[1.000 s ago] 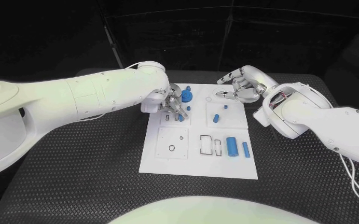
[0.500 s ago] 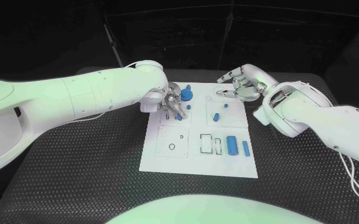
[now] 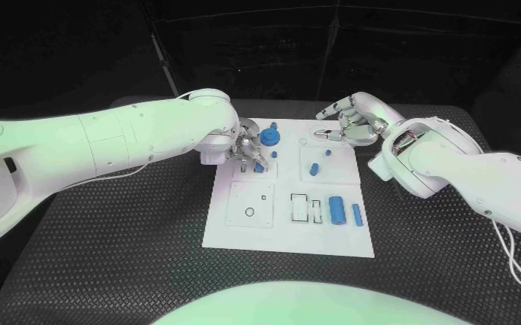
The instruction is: Assemble the parts on the task board
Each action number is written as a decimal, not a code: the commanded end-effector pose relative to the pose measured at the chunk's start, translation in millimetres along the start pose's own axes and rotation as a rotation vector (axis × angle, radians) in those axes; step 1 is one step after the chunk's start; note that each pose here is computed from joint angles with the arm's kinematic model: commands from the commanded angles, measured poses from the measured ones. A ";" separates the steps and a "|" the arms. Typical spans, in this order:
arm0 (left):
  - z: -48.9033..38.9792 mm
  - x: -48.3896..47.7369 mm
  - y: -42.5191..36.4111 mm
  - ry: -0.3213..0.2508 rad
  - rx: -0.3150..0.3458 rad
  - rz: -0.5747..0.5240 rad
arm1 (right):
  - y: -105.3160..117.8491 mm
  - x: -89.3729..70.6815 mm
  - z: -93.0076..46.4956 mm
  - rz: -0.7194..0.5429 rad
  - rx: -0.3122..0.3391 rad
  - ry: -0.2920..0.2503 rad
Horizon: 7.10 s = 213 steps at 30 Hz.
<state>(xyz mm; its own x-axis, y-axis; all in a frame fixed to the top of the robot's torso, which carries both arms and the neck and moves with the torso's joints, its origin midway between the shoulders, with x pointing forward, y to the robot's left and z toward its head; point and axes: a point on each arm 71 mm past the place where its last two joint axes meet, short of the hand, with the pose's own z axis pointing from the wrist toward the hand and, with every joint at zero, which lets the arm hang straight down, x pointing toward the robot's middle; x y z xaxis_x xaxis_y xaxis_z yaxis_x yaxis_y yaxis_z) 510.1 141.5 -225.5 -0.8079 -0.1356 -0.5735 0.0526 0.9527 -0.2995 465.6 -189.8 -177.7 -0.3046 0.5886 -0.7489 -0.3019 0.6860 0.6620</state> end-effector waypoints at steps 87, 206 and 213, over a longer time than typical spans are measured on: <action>1.1 25.8 23.0 -0.112 -0.021 -0.026 | -7.4 -4.2 0.8 0.014 0.021 -0.004; -7.8 -81.9 38.3 -0.129 -0.163 0.011 | -9.8 -3.0 4.6 0.032 0.020 0.000; 0.4 -79.9 42.1 -0.107 -0.188 0.013 | -9.1 -2.6 4.9 0.033 0.017 -0.001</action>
<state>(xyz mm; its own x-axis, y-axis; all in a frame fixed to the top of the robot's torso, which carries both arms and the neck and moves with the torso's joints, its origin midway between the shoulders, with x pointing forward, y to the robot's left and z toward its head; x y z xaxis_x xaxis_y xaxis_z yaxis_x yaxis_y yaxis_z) 577.6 191.6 -191.0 -0.7183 -0.1762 -0.6731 -0.0719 0.9810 -0.1801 474.0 -197.5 -183.8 -0.3117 0.6098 -0.7287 -0.2633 0.6815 0.6828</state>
